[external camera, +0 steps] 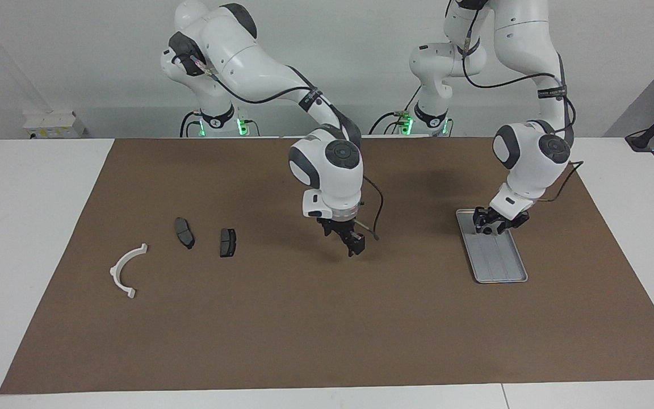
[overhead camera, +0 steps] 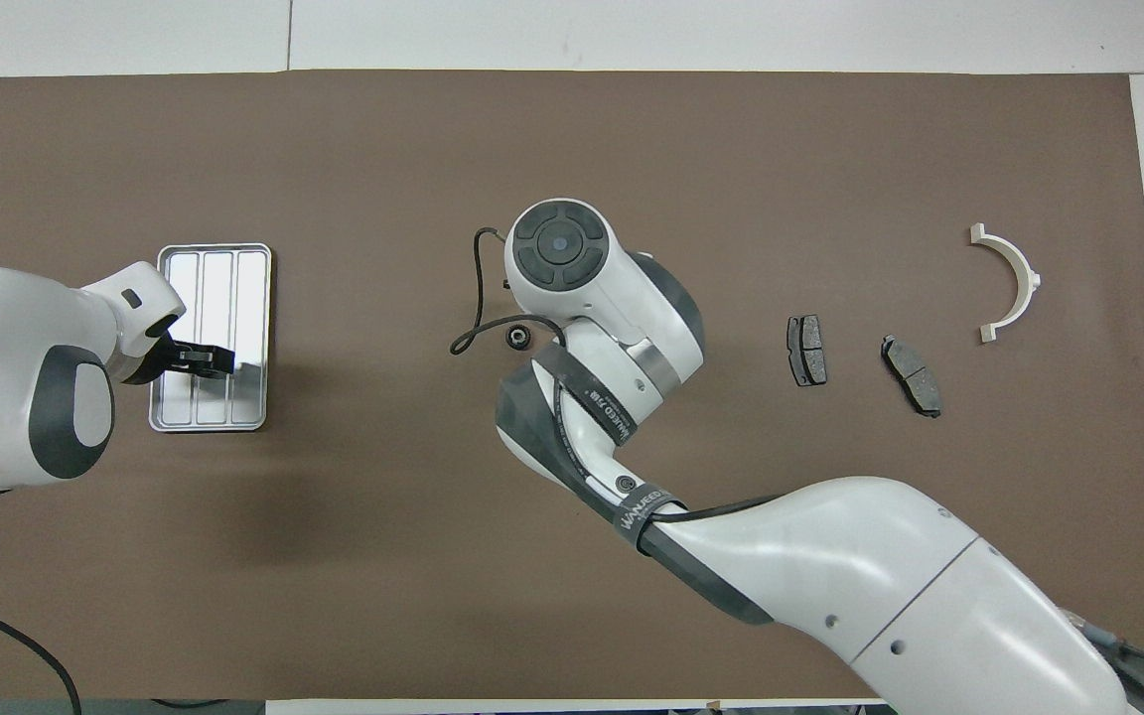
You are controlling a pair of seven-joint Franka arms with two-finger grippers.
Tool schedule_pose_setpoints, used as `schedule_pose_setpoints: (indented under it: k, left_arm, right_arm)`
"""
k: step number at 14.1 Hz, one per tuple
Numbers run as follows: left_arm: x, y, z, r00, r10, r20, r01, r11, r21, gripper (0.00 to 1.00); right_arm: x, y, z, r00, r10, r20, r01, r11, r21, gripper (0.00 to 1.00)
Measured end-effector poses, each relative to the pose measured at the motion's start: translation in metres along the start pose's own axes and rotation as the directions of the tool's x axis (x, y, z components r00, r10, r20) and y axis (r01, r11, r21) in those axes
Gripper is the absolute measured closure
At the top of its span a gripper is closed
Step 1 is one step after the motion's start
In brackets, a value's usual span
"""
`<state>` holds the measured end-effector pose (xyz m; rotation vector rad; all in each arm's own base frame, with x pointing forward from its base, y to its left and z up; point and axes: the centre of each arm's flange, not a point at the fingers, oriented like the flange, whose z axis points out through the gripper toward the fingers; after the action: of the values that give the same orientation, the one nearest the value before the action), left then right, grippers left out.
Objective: Pick bearing gear from pile to tray
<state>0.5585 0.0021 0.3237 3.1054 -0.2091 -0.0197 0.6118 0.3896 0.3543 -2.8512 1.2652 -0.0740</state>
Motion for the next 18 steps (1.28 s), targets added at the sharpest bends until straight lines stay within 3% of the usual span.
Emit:
schedule_pose_setpoints:
  k: [2, 5, 7, 11, 14, 18]
  left_arm:
    - [0.027, 0.033, -0.054, 0.998, -0.060, 0.013, 0.060, 0.998, -0.006, 0.00]
    - [0.049, 0.133, -0.125, 0.988, -0.155, 0.001, 0.155, 0.988, -0.008, 0.00]
    - [0.044, 0.218, -0.133, 0.982, -0.187, -0.013, 0.187, 0.982, -0.013, 0.00]
    - [0.024, 0.338, -0.092, 0.979, -0.205, -0.013, 0.205, 0.979, -0.011, 0.00]
    - [0.035, 0.371, -0.030, 0.976, -0.215, -0.029, 0.215, 0.977, -0.008, 0.00]
    - [0.051, 0.366, 0.009, 0.972, -0.229, -0.060, 0.229, 0.973, -0.004, 0.01]
  right_arm:
    - [0.040, 0.014, -0.040, 0.999, -0.054, -0.005, 0.054, 0.998, -0.009, 0.00]
    - [0.109, 0.051, -0.096, 0.978, -0.208, 0.013, 0.208, 0.978, -0.031, 0.00]
    - [0.154, 0.079, -0.117, 0.946, -0.324, 0.020, 0.324, 0.945, -0.047, 0.00]
    - [0.234, 0.130, -0.134, 0.843, -0.537, 0.040, 0.538, 0.841, -0.057, 0.00]
    - [0.282, 0.165, -0.138, 0.768, -0.638, 0.056, 0.640, 0.766, -0.056, 0.00]
    - [0.298, 0.179, -0.136, 0.753, -0.655, 0.065, 0.658, 0.751, -0.056, 0.00]
